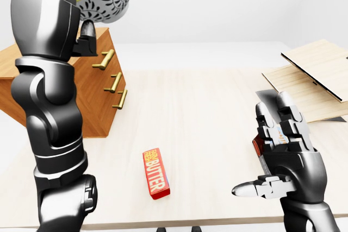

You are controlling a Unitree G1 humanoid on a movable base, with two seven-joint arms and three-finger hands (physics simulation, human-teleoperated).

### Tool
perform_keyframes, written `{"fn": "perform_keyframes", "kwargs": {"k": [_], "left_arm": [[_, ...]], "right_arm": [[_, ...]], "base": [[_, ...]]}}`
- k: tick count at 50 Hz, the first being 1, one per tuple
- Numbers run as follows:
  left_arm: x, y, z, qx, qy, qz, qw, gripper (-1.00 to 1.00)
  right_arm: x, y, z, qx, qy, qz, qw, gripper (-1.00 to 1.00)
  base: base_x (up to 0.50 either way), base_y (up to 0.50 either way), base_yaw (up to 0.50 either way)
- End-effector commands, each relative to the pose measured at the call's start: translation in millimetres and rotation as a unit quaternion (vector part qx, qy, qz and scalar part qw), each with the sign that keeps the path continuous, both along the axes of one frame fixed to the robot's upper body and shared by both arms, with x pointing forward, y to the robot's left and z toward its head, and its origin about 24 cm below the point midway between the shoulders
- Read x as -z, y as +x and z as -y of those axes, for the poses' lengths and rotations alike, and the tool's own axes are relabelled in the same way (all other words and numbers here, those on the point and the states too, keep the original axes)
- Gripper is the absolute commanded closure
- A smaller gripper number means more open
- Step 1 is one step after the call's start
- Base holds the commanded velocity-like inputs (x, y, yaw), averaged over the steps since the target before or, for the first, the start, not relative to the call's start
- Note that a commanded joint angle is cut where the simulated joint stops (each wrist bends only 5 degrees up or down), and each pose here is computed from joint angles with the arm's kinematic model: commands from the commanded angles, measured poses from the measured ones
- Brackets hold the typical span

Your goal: Close the top drawer of the cabinet and put the bowl on top of it.

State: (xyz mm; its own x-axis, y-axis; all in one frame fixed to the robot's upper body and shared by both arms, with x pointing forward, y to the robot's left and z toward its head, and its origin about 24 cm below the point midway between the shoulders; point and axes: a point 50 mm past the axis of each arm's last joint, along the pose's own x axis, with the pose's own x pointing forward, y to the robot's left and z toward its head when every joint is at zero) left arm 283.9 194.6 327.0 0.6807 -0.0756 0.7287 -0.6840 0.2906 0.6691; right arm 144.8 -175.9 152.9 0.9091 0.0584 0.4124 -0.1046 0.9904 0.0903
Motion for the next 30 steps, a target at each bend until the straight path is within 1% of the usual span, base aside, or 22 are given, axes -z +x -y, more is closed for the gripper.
{"fn": "perform_keyframes", "kwargs": {"k": [1, 2, 3, 10, 14, 25, 30], "left_arm": [[-14.3, -0.2, -26.1, -0.004, -0.032, 0.025, 0.999, 1.00], [-13.0, 2.6, -31.2, -0.007, -0.042, 0.021, 0.999, 1.00], [-13.0, 2.8, -31.5, -0.006, -0.042, 0.022, 0.999, 1.00], [-13.0, 9.7, -50.3, -0.023, -0.069, 0.022, 0.997, 1.00], [-10.8, 13.3, -56.9, -0.030, -0.080, 0.020, 0.996, 1.00], [-8.9, 15.2, -74.1, -0.054, -0.091, 0.013, 0.994, 1.00], [-5.9, 16.0, -86.8, -0.069, -0.104, 0.008, 0.992, 1.00]], "right_arm": [[-0.5, 0.4, -0.3, -0.001, -0.001, 0.002, 1.000, -1.00], [-0.4, 0.5, -0.6, -0.001, -0.001, 0.001, 1.000, -1.00], [-0.4, 0.5, -0.6, -0.001, -0.001, 0.001, 1.000, -1.00], [-0.6, 0.4, -0.9, -0.001, -0.001, 0.002, 1.000, -1.00], [-0.3, 0.3, -1.1, -0.001, -0.001, 0.000, 1.000, -1.00], [-0.1, 0.9, -1.3, -0.001, -0.002, 0.000, 1.000, -1.00], [-0.3, 0.6, -1.6, -0.002, -0.002, 0.000, 1.000, -1.00]], "base": [[0.00, 0.00, 0.00], [0.00, 0.00, 0.00], [0.00, 0.00, 0.00], [0.00, 0.00, 0.00], [0.00, 0.00, 0.00], [0.00, 0.00, 0.00], [0.00, 0.00, 0.00]]}}
